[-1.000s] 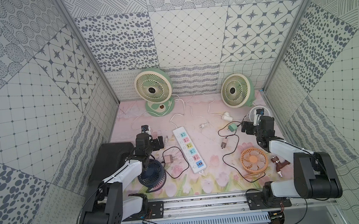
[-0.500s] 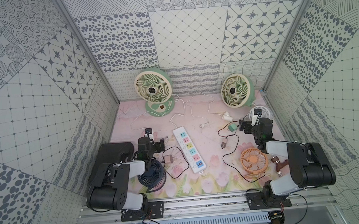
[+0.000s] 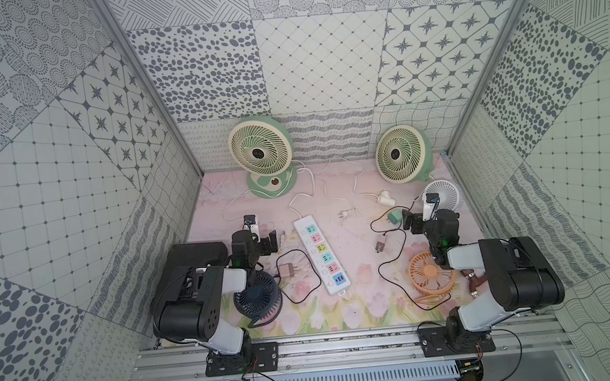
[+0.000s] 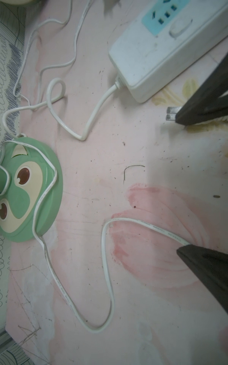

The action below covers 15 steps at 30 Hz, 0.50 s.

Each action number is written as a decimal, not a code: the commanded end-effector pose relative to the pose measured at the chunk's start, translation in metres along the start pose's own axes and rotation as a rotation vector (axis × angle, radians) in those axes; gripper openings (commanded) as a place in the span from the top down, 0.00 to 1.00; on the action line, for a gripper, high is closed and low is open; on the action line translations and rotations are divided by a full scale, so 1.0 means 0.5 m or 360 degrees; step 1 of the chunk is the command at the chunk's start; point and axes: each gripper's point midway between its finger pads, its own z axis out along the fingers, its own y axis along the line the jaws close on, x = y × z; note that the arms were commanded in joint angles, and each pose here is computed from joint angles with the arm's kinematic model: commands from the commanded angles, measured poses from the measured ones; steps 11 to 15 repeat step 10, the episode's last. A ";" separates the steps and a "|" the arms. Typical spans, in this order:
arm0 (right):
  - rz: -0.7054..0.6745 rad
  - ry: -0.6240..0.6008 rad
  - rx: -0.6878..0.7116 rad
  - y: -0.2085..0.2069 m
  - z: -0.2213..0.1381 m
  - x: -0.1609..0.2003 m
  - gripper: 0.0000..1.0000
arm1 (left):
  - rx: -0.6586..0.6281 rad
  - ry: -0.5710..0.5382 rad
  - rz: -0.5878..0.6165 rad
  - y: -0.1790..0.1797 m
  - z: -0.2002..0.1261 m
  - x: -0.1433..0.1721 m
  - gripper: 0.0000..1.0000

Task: Unplug the desk fan from the power strip
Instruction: Reset both arms

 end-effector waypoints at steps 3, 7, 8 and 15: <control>-0.0050 -0.0086 -0.0006 0.007 0.004 -0.032 0.03 | 0.0042 -0.0094 0.0005 -0.004 0.002 -0.033 0.01; -0.0053 -0.0084 -0.0006 0.008 0.004 -0.031 0.03 | 0.0043 -0.0097 0.0007 -0.004 0.002 -0.033 0.01; -0.0052 -0.0084 -0.0007 0.008 0.004 -0.031 0.03 | 0.0044 -0.0094 0.0006 -0.004 0.002 -0.032 0.01; -0.0052 -0.0086 -0.0006 0.008 0.004 -0.032 0.03 | 0.0045 -0.0094 0.0006 -0.004 0.002 -0.033 0.01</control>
